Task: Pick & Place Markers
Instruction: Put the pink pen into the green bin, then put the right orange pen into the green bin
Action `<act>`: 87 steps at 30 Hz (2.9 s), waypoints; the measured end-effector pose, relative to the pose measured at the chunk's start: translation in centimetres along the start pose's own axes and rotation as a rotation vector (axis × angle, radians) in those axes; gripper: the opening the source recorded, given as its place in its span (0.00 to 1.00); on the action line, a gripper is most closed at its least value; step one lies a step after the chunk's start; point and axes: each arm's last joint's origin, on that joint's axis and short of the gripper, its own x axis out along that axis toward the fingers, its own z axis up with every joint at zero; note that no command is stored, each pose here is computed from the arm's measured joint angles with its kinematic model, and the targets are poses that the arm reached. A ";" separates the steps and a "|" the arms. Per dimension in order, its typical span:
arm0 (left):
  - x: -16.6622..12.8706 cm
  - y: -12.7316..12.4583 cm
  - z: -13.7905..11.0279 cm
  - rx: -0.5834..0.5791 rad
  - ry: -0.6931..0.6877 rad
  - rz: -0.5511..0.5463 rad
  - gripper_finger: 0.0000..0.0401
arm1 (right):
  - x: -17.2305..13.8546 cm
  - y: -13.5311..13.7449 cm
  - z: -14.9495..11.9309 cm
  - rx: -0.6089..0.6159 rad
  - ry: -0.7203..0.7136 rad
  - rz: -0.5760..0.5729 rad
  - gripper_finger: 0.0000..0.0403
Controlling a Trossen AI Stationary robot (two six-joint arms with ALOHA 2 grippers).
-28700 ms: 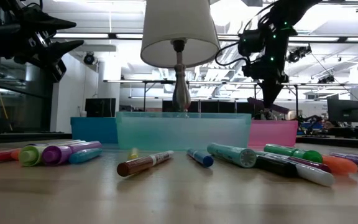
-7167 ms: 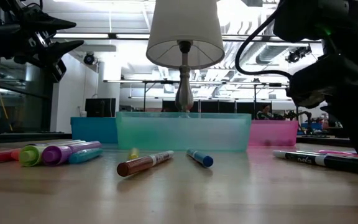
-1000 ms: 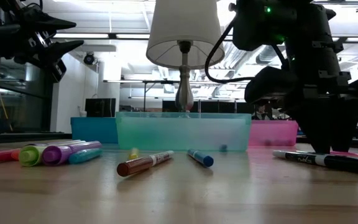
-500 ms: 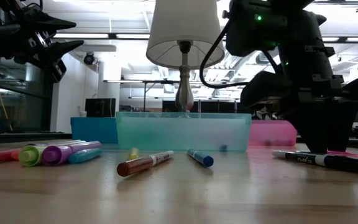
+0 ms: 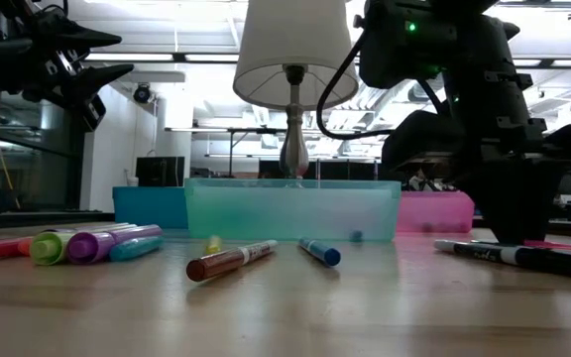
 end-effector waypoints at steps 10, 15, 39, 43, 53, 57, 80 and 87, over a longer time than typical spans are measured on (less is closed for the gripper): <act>0.0 0.0 0.0 0.000 0.000 0.000 0.39 | -0.5 -0.2 -0.1 -0.004 -0.019 0.007 0.09; 0.0 0.0 0.0 0.000 -0.001 0.000 0.39 | -1.8 -0.9 0.0 -0.003 -0.051 0.017 0.09; 0.0 0.0 0.0 0.000 0.000 0.000 0.39 | -8.9 -1.3 3.8 0.006 -0.219 0.368 0.09; 0.0 0.0 0.0 0.000 -0.001 0.000 0.39 | -10.3 -0.9 4.9 -0.018 -0.249 0.437 0.09; 0.0 0.0 0.0 0.001 -0.001 0.000 0.39 | -15.0 0.1 8.2 -0.072 -0.397 0.512 0.09; 0.0 0.0 0.0 0.000 0.000 0.000 0.39 | -14.8 0.5 9.7 -0.070 -0.438 0.472 0.09; 0.0 0.0 0.0 0.000 0.000 0.001 0.39 | -10.7 1.6 12.4 -0.073 -0.377 0.314 0.19; 0.0 0.0 0.0 0.000 0.000 0.000 0.39 | -10.7 1.6 12.4 -0.082 -0.367 0.320 0.28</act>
